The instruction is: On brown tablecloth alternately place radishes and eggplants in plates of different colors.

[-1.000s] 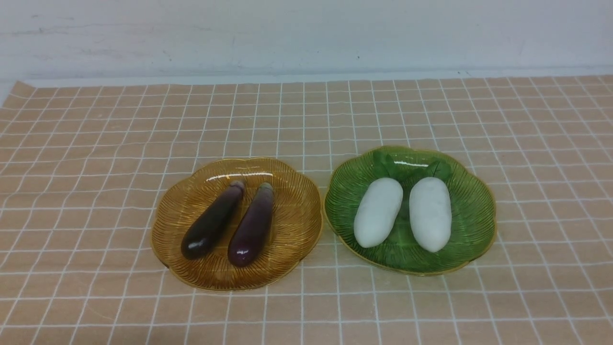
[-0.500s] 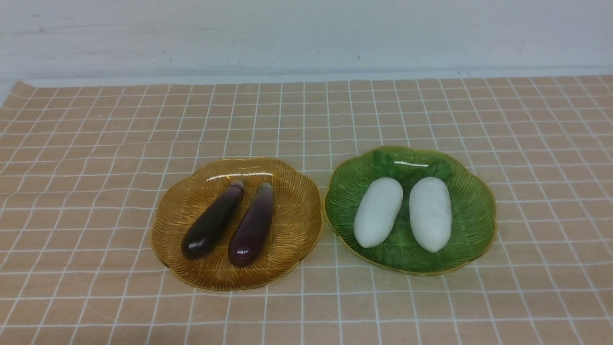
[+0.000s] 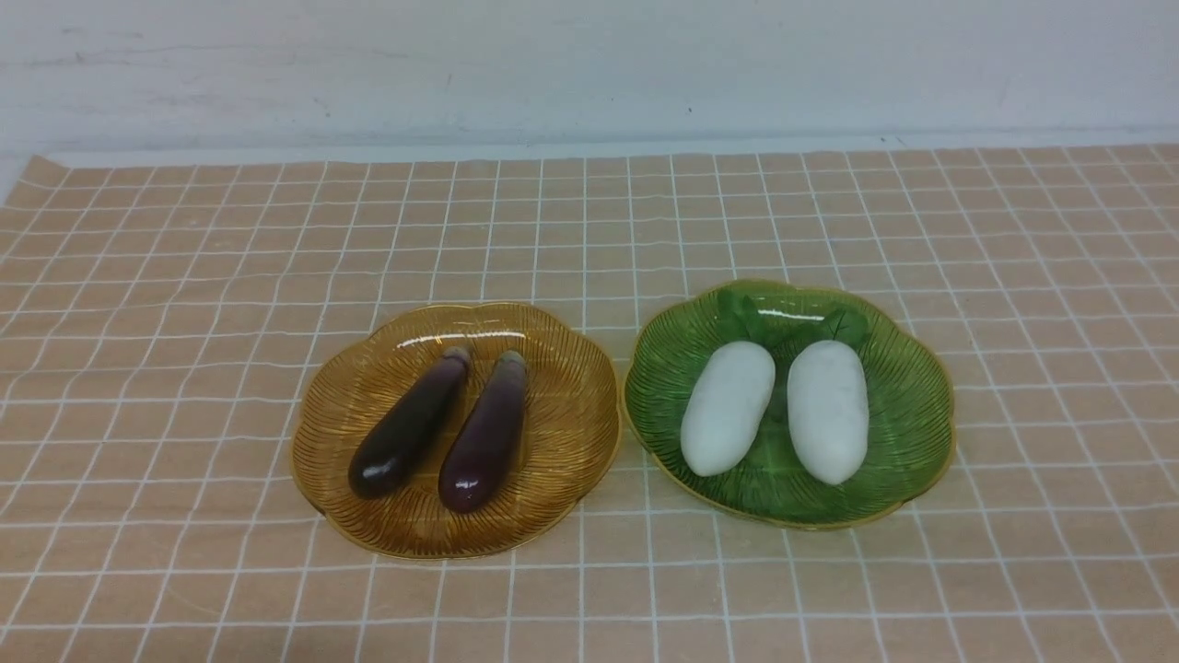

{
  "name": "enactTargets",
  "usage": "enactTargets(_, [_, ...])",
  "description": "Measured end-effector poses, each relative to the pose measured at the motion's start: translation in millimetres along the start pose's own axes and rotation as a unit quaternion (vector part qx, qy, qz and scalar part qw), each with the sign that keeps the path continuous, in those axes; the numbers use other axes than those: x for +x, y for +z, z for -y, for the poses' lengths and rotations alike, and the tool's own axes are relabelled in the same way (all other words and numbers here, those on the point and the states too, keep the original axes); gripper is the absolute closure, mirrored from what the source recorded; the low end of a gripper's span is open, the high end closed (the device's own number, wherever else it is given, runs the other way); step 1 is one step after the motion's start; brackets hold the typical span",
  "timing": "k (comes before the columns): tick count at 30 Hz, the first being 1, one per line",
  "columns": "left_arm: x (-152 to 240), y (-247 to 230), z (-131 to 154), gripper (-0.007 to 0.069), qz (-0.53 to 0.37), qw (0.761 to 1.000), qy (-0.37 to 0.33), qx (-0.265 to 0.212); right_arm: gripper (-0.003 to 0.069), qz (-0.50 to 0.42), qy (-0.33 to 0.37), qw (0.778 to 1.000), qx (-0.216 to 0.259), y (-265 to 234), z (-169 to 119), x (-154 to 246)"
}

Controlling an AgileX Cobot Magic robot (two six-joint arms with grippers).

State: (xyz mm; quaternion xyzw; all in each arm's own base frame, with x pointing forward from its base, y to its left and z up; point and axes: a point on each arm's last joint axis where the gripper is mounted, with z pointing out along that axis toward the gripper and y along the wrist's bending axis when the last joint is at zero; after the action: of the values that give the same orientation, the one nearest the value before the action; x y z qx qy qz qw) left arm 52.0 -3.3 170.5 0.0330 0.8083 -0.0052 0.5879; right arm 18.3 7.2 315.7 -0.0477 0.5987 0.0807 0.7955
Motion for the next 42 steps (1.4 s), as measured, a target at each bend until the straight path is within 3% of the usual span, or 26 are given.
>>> enactTargets(12, [0.0, 0.0, 0.0, 0.0629, 0.0, 1.0, 0.0, 0.0, 0.0674, -0.029, -0.037, 0.999, 0.001, -0.2, 0.4, 5.3])
enactTargets(29, [-0.1, 0.0, 0.0, 0.0629, 0.001, 1.0, 0.0, 0.0, 0.0674, -0.098, -0.008, 0.994, 0.039, -1.0, 7.4, 21.5])
enactTargets(30, [-0.1, 0.0, 0.0, 0.0629, 0.001, 1.0, 0.0, 0.0, 0.0674, -0.106, -0.011, 0.993, 0.041, -0.5, 7.9, 26.4])
enactTargets(31, [-0.1, 0.0, 0.0, 0.0629, 0.001, 1.0, 0.0, 0.0, 0.0674, -0.11, -0.026, 0.989, 0.095, 0.0, 8.5, 30.5])
enactTargets(32, [-0.1, 0.0, 0.0, 0.0629, 0.001, 1.0, 0.0, 0.0, 0.0674, -0.13, -0.026, 0.99, 0.051, 1.1, 9.9, 43.0])
enactTargets(38, [-0.1, 0.0, 0.0, 0.0629, 0.001, 1.0, 0.0, 0.0, 0.0674, -0.228, -0.033, 0.97, 0.083, -1.9, 16.4, 121.3])
enactTargets(42, [0.0, 0.1, 0.0, 0.0629, 0.001, 1.0, 0.0, 0.0, 0.0674, -0.255, -0.026, 0.963, 0.085, -5.8, 17.1, 141.3])
